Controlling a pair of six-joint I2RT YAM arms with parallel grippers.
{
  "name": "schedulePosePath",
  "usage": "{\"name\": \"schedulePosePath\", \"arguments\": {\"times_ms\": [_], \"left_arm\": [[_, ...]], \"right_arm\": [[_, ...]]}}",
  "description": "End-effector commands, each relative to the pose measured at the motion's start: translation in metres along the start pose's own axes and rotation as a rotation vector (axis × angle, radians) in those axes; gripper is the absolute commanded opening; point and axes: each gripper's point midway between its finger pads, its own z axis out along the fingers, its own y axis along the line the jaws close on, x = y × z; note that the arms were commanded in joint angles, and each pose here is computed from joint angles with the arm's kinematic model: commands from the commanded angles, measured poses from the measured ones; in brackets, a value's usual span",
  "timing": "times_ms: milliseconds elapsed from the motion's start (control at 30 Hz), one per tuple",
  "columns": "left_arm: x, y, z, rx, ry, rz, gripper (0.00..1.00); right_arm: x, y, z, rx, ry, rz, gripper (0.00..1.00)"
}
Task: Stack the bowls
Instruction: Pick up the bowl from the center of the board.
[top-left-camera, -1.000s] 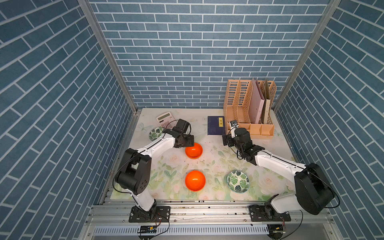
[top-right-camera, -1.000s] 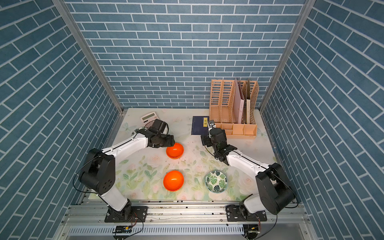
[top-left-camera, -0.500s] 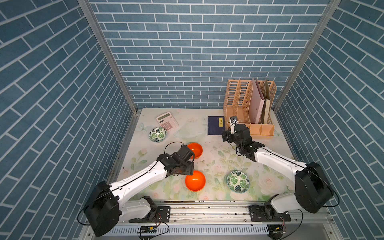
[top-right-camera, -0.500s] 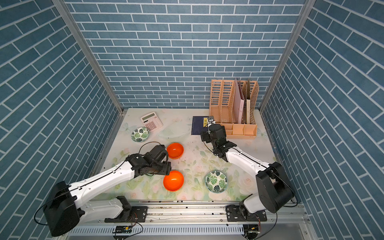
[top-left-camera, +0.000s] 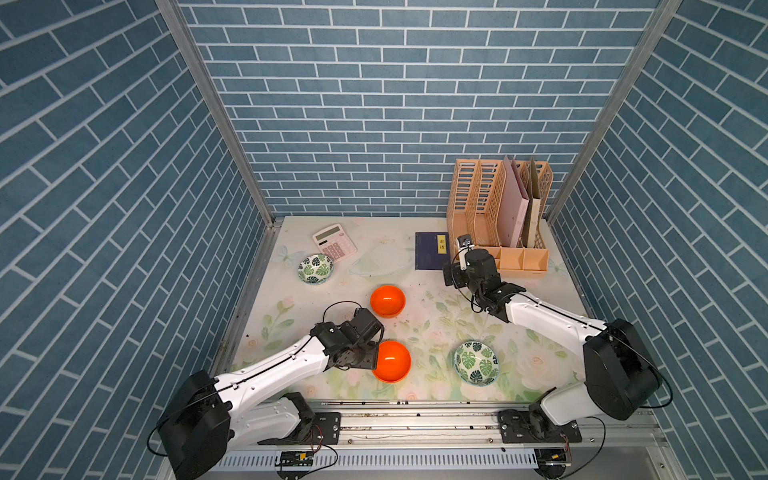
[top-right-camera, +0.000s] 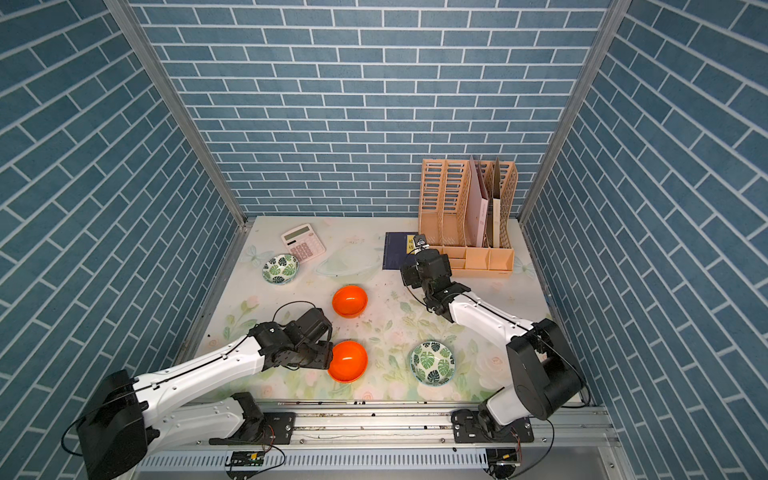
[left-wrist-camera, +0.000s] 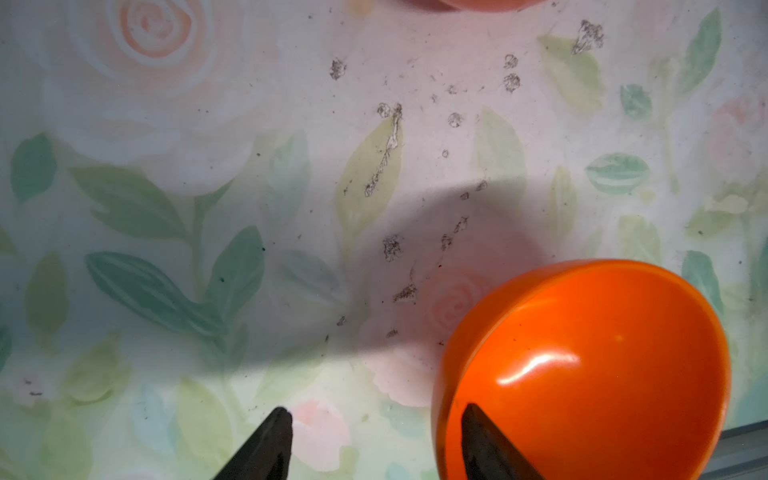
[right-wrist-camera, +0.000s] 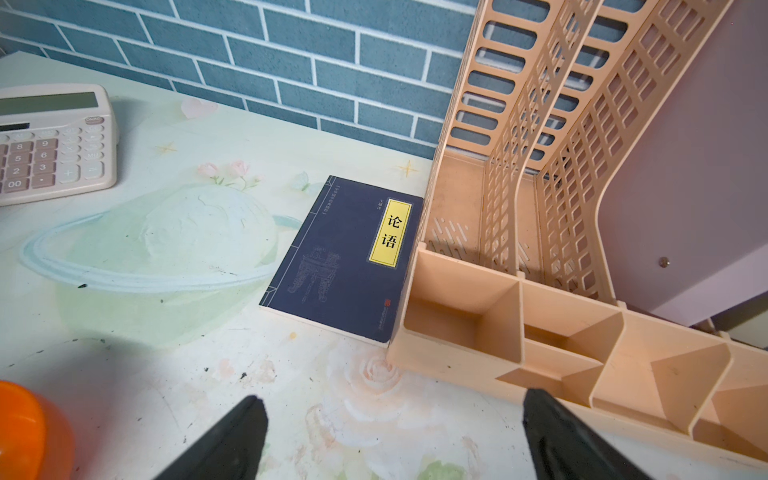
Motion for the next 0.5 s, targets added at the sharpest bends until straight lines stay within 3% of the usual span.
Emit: {"name": "schedulePosePath", "arguments": {"times_ms": [0,167,467], "left_arm": [[-0.011,-0.015,-0.003,0.036,-0.026,0.022,0.68],[-0.003,-0.013,0.01,0.023,0.013,0.033,0.63],[0.001,-0.016,0.022,0.028,0.034,0.044,0.41]], "right_arm": [[0.002,0.001,0.003,0.007,0.008,-0.009,1.0],[0.007,0.001,0.004,0.01,0.014,-0.007,1.0],[0.011,0.001,0.002,0.007,0.016,-0.005,1.0]]}}
